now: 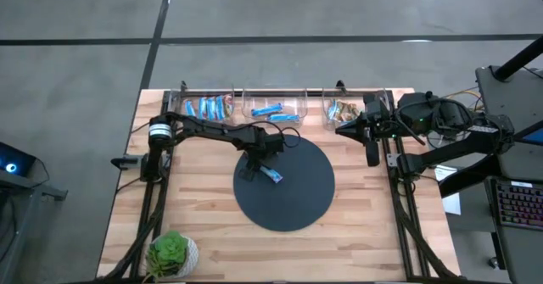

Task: Pick and place Granola Bars by type
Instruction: Put the blue granola bar into the middle transparent bin

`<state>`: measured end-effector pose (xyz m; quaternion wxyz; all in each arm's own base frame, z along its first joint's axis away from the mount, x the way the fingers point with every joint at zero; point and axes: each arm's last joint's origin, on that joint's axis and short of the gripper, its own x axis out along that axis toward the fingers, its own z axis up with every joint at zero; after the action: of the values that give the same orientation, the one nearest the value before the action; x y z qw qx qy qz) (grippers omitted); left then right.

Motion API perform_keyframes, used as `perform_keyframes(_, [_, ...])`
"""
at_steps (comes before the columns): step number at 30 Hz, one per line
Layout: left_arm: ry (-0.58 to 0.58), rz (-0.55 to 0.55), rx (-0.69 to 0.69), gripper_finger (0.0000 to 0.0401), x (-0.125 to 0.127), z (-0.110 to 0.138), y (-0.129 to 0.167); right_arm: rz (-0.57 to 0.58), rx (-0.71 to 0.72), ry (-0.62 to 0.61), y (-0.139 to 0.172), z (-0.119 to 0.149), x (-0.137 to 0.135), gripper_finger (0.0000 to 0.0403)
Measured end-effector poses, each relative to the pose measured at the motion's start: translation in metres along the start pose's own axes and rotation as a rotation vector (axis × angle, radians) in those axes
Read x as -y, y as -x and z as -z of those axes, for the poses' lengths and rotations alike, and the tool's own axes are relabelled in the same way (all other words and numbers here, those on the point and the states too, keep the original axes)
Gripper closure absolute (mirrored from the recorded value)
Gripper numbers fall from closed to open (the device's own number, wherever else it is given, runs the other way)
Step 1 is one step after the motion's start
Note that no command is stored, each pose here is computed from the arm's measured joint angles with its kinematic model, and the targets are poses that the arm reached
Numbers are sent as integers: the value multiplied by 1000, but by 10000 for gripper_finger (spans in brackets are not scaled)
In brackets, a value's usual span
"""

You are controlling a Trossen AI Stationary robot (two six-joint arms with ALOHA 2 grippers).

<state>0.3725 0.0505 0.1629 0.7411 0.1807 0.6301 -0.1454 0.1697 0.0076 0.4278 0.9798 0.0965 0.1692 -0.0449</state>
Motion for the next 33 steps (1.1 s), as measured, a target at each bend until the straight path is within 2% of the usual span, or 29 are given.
perform_keyframes(19, [-10, -2, -2, 338, -6, -3, 11, 17, 3, 5, 0, 0, 0, 394])
perform_keyframes(26, [18, -51, 49, 339, -26, -11, 37, 17, 3, 4, 0, 0, 0, 394])
perform_keyframes(33, [76, -130, 118, 339, -59, -12, 78, 16, 3, 0, 0, 0, 0, 394])
